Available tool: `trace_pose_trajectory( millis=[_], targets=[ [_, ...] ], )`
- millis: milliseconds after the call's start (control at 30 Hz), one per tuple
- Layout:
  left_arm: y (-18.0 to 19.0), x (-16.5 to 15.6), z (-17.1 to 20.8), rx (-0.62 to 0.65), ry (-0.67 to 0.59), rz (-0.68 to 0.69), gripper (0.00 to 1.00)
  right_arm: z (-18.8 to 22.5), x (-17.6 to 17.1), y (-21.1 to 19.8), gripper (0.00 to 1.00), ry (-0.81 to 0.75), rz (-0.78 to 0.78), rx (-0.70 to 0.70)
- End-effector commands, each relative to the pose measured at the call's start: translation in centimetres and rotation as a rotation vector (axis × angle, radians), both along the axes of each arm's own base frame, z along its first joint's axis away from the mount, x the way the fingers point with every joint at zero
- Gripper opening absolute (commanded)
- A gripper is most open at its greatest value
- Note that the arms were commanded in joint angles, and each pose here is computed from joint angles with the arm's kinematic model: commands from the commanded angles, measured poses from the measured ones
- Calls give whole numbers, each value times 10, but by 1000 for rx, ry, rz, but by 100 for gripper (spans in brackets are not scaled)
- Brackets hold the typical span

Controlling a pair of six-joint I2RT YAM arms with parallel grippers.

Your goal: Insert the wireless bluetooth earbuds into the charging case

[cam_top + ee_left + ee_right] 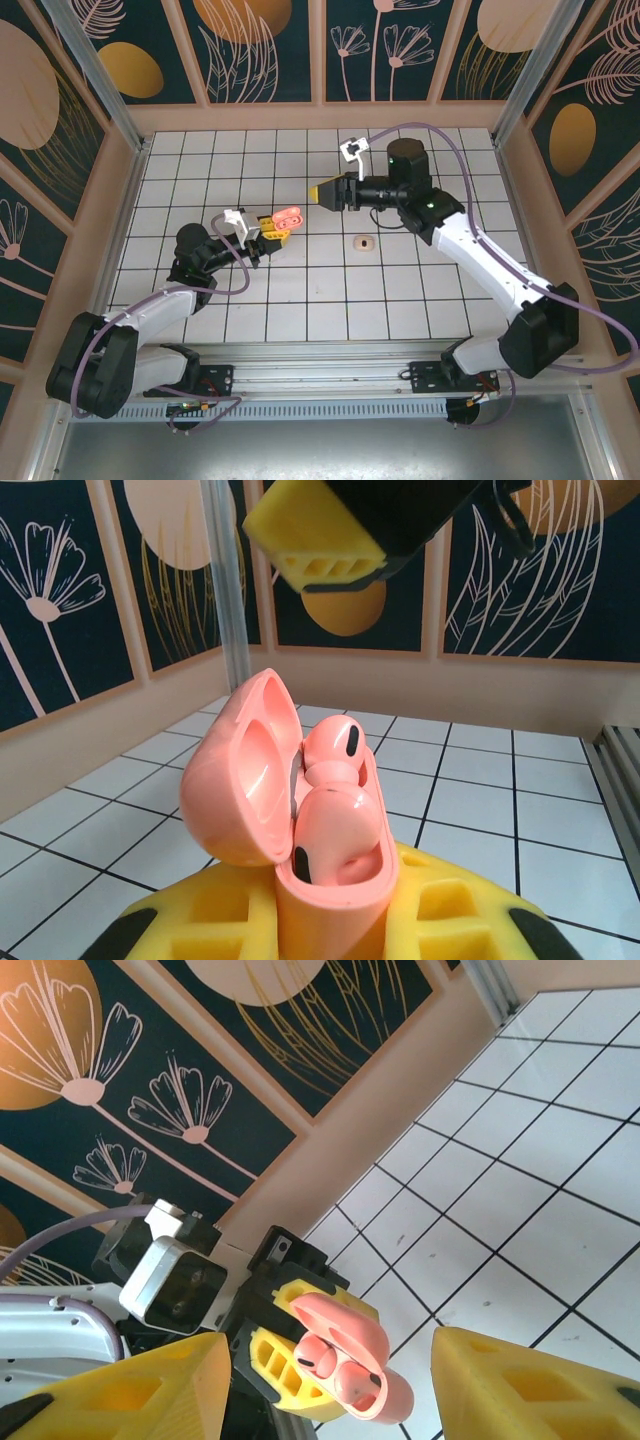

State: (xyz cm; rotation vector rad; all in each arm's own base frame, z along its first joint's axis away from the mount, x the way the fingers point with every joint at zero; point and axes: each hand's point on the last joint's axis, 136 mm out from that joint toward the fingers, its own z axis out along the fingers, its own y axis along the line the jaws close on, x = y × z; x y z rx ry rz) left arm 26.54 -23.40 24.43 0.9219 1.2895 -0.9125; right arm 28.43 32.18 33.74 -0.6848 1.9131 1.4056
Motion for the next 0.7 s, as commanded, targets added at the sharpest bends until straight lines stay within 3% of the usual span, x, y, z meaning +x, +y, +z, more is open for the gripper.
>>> trace_pose_trajectory(
  millis=[0,667],
  targets=[
    [-3,-5,18,-11,-65,-34,9,12,-1,4,57,-38,55,21],
    [-2,-8,24,-4,-98,-34,9,-3,-9,40,61,42,243,22]
  ],
)
